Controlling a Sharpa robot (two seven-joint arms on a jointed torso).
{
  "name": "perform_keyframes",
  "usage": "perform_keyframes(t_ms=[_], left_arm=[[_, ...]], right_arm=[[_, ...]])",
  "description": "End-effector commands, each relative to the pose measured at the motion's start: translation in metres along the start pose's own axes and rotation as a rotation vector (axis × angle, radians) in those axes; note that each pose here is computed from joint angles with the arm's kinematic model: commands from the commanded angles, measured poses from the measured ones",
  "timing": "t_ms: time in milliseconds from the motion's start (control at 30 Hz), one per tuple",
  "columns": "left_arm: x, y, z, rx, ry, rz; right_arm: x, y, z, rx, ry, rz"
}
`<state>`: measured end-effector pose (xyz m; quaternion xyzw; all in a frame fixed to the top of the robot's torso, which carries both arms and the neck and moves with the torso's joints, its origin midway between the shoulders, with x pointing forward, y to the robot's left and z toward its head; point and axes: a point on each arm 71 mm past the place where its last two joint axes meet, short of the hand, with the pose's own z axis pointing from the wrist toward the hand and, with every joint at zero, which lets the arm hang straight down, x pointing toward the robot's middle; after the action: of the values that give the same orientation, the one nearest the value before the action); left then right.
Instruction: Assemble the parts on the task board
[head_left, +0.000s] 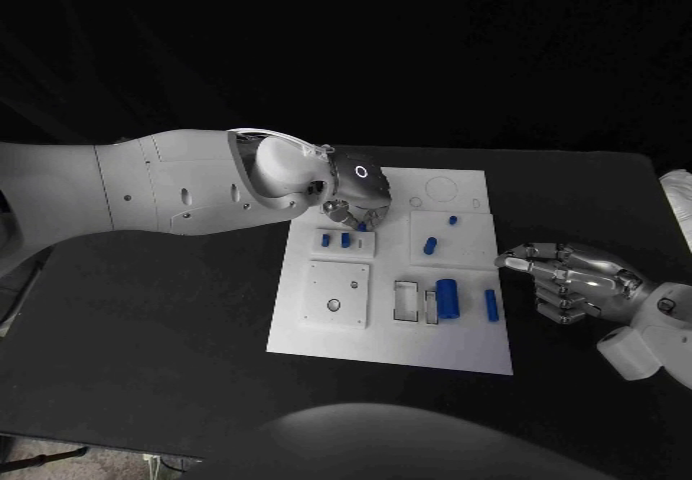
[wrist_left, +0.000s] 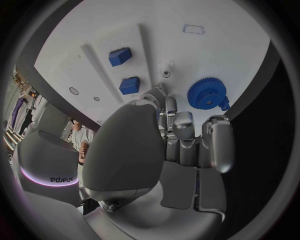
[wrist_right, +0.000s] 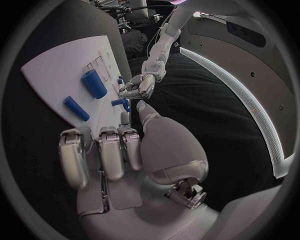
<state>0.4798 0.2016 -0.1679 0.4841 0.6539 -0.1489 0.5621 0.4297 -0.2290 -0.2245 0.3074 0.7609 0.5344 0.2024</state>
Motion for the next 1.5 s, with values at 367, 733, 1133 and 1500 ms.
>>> perform_keyframes(t_ms=[367,733,1133,1500], left_arm=[[0.0143,-0.0021,0.0018,-0.019,0.055,0.029],[0.005,-0.0068,0.0016,0.019,-0.096,0.057],[-0.0169,-0.0002,-0.0104,-0.012,-0.129,0.087],[-0.032,0.0088,-0.024,-0.038,-0.153,0.09]], right_arm=[[0.002,-0.002,0.0,-0.007,0.023,0.001],[0.001,-0.002,-0.001,-0.01,0.02,0.002],[0.0,-0.002,-0.001,-0.009,0.013,0.002],[0.0,-0.002,0.0,-0.006,0.014,0.001]])
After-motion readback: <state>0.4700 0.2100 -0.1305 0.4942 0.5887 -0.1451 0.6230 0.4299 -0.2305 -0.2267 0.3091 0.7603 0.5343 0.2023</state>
